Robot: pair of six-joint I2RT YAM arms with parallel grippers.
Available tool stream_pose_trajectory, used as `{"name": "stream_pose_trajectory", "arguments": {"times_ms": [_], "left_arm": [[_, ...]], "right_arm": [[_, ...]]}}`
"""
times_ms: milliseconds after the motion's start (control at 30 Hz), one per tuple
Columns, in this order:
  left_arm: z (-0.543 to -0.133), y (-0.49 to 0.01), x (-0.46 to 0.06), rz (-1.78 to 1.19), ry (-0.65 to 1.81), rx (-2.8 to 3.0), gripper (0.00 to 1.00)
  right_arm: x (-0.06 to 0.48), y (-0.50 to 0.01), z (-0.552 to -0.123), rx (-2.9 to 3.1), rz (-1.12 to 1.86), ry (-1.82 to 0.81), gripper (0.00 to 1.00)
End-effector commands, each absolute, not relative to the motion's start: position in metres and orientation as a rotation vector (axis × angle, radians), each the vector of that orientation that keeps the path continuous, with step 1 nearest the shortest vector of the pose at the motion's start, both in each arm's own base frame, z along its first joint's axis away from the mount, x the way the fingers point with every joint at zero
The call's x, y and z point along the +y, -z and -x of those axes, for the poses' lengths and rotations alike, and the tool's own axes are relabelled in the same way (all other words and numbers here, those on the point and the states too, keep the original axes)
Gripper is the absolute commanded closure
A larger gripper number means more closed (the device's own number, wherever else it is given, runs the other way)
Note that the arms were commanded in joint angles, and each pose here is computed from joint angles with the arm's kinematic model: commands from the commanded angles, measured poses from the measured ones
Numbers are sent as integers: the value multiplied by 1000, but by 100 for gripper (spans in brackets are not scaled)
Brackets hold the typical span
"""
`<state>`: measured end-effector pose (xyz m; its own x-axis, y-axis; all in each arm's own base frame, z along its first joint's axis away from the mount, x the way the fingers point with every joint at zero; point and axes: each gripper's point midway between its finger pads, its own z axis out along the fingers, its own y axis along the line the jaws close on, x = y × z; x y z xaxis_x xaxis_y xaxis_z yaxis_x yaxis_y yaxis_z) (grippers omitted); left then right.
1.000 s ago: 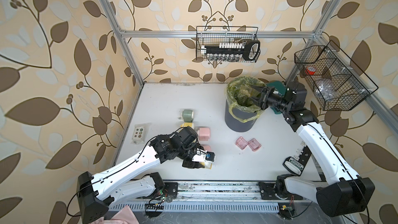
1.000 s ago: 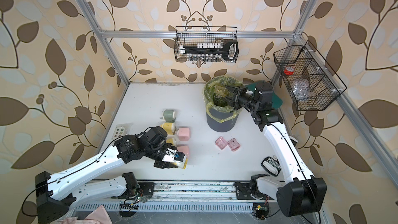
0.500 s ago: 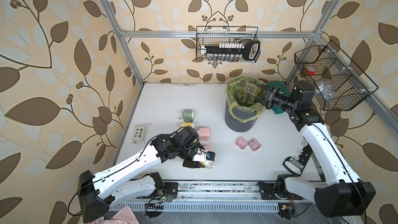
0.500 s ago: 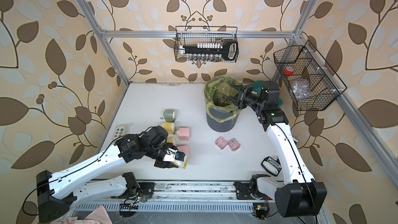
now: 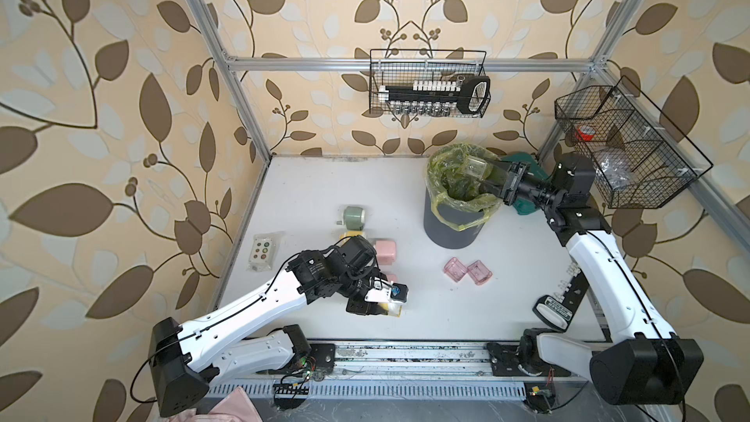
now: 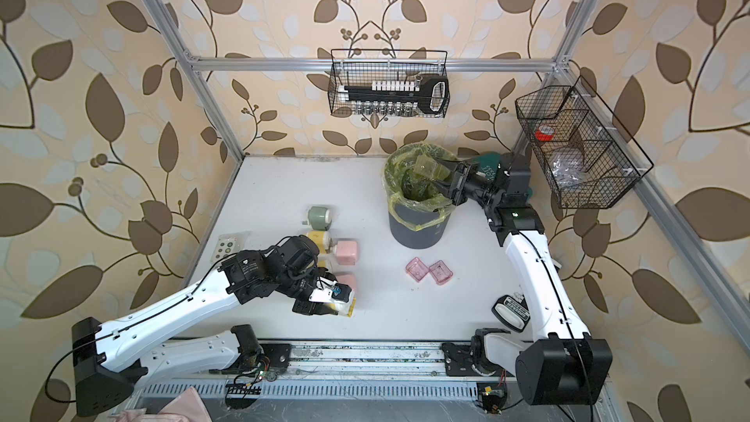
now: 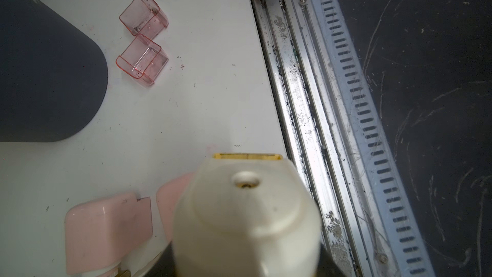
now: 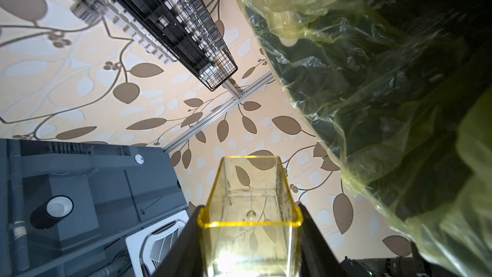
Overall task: Take out the pencil sharpener tray and clean the shavings
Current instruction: Pour the shavings into the trash bin.
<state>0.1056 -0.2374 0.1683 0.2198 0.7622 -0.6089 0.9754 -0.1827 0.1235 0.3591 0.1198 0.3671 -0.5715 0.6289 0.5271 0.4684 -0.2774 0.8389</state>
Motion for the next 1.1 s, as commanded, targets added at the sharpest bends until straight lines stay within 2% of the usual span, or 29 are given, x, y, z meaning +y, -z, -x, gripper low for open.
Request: {"name": "stream_pose_trajectory", "arguments": {"times_ms": [0,33,100,133,167,233,300,333,367,400,500,533,567,600,633,700,733,767,833,967,1067], "left_arm": [[-102,-183,-243,-2001,614,1547,100],[-103,-181,-243,-2008,602,1527,100],[-105,-182,-245,-2014,590,1520,100],[-105,-186,-246,-2019,600,1525,100],[-105,-189,-246,-2020,605,1536,100],[-105,-186,-246,-2028,597,1523,100],[-108,-184,-247,-2033,580,1513,100],[-108,-186,-247,-2036,586,1520,100],[-107,-189,-248,-2037,599,1531,100],[-106,-190,-248,-2035,607,1540,100],[-107,-183,-248,-2037,594,1512,100],[-108,-184,-248,-2039,588,1514,100],[-108,-186,-248,-2042,593,1523,100],[-107,-189,-248,-2042,598,1539,100],[-107,-190,-247,-2040,597,1542,100],[-109,-188,-246,-2040,570,1517,100],[-112,-188,-246,-2035,548,1510,100],[-113,-192,-247,-2027,542,1515,100],[-114,-205,-248,-1997,573,1548,100],[-120,-209,-250,-1992,579,1552,100],[-129,-216,-249,-1991,582,1568,100]], "right_arm": [[121,-394,-341,1824,-1241,-1878,100],[114,-389,-348,1824,-1225,-1833,100],[126,-364,-354,1902,-1302,-2022,100],[135,-385,-357,1818,-1183,-2129,100],[142,-398,-350,1795,-1139,-2130,100],[137,-395,-344,1854,-1119,-1932,100],[124,-362,-355,1945,-1207,-1897,100],[132,-366,-356,1932,-1170,-2032,100],[138,-391,-358,1822,-1046,-2120,100],[141,-409,-353,1760,-980,-2123,100],[126,-390,-354,1914,-954,-1816,100],[124,-367,-355,1996,-1092,-1886,100],[131,-375,-356,1977,-1053,-2005,100],[137,-410,-355,1852,-852,-2074,100],[135,-423,-350,1810,-789,-2006,100],[113,-398,-349,1920,-832,-1666,100],[104,-383,-353,1972,-859,-1616,100],[105,-382,-355,1981,-838,-1695,100],[116,-409,-351,1864,-667,-1813,100],[93,-419,-335,1790,-475,-1400,100],[96,-439,-315,1728,-270,-1251,100]]}}
